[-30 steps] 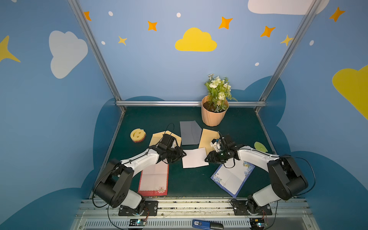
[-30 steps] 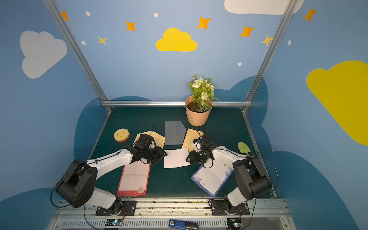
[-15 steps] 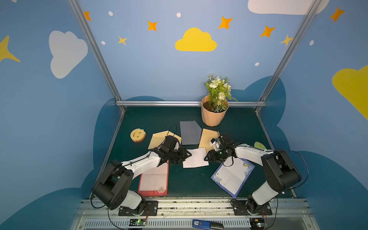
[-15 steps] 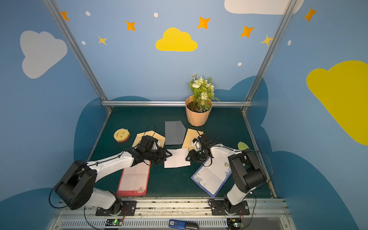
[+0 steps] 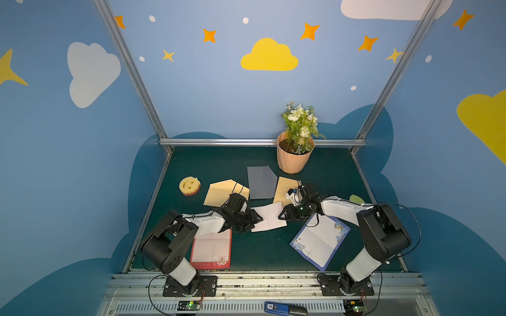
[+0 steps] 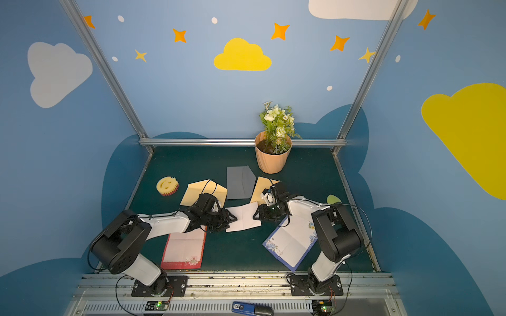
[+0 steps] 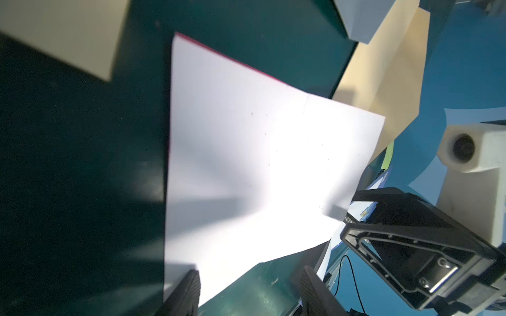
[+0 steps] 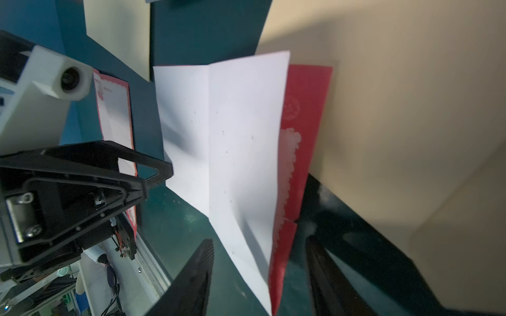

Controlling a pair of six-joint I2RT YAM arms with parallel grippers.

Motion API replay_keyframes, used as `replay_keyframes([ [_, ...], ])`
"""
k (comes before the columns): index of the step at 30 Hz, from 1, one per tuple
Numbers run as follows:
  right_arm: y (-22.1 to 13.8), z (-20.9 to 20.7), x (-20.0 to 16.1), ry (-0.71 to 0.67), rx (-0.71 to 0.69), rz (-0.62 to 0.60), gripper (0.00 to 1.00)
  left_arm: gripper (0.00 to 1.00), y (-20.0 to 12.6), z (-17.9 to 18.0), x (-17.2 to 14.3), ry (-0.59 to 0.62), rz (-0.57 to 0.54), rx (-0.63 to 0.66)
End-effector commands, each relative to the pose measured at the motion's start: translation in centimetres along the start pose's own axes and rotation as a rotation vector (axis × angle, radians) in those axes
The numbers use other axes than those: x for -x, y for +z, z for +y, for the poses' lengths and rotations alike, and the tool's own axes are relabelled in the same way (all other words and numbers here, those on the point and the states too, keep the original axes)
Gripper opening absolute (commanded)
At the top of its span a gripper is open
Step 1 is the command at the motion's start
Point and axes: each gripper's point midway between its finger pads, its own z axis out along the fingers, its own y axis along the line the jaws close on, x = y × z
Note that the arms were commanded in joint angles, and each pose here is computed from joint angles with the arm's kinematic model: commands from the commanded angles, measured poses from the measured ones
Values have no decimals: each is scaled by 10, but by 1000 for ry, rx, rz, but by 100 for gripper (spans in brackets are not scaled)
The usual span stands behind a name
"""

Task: Fold the letter paper in half and place it into the envelope
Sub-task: Fold the letter paper at the center of the board.

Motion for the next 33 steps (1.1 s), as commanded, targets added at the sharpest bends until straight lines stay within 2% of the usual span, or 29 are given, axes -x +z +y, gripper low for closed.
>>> replay_keyframes([
  [1, -6, 26, 12, -44, 59, -24, 53, 60, 7, 15, -2, -27, 5, 19],
  [10, -14, 74, 19, -102, 115, -69, 53, 60, 3, 17, 0, -33, -11, 17],
  [17, -5, 87, 18, -109, 107, -83, 53, 60, -6, 6, 11, -33, -44, -28],
  [25, -3, 83, 17, -111, 71, -80, 53, 71, -39, -20, 30, 7, -153, -70],
  [28, -4, 83, 19, -123, 63, -78, 53, 73, -45, -8, 36, 6, -195, -5],
  [33, -6, 89, 23, -140, 69, -77, 53, 78, -39, 2, 41, -30, -197, -30],
])
